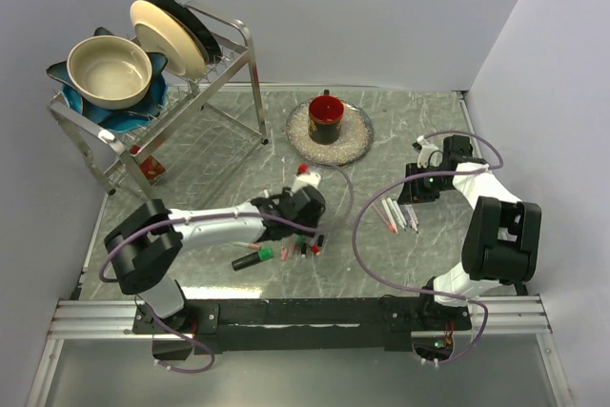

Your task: Open the pen caps

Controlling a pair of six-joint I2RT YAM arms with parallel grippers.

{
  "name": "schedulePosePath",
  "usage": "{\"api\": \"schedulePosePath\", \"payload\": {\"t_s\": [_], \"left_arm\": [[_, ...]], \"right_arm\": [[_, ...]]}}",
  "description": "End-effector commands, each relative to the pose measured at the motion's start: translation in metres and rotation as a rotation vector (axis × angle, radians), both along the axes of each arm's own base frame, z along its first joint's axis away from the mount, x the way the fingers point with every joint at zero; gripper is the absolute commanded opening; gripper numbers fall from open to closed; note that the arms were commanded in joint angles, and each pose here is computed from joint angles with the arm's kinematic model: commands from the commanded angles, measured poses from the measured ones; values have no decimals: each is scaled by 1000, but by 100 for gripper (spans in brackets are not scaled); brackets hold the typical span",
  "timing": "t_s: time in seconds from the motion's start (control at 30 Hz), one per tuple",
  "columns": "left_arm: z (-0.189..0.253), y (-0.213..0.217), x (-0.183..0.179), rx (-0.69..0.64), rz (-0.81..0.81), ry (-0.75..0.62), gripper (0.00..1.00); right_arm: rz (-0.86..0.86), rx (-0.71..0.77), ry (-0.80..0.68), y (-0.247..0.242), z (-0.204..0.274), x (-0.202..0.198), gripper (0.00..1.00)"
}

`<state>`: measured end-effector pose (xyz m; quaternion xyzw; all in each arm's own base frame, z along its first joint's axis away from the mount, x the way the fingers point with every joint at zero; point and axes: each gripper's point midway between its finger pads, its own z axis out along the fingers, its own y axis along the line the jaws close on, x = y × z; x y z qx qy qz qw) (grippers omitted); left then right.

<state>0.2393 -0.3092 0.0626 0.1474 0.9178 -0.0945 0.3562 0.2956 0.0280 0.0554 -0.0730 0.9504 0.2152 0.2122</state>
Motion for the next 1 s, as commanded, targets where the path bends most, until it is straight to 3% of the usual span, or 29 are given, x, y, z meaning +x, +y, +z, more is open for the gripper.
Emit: {"api": "schedulePosePath", "payload": {"t_s": [0.0, 0.23, 0.37, 0.97], "left_arm": [[44, 10, 42, -110, 54, -70, 62], [34, 35, 75, -47, 131, -31, 58], [20, 41, 81, -31, 148, 5, 50], [-26, 43, 83, 47, 151, 100, 51]], "right_arm": [[38, 13, -103, 3, 30, 14, 40], [45, 31, -119, 4, 36, 13, 40], [50, 38, -121, 6, 37, 12, 40], [54, 59, -122, 5, 39, 11, 41]]}}
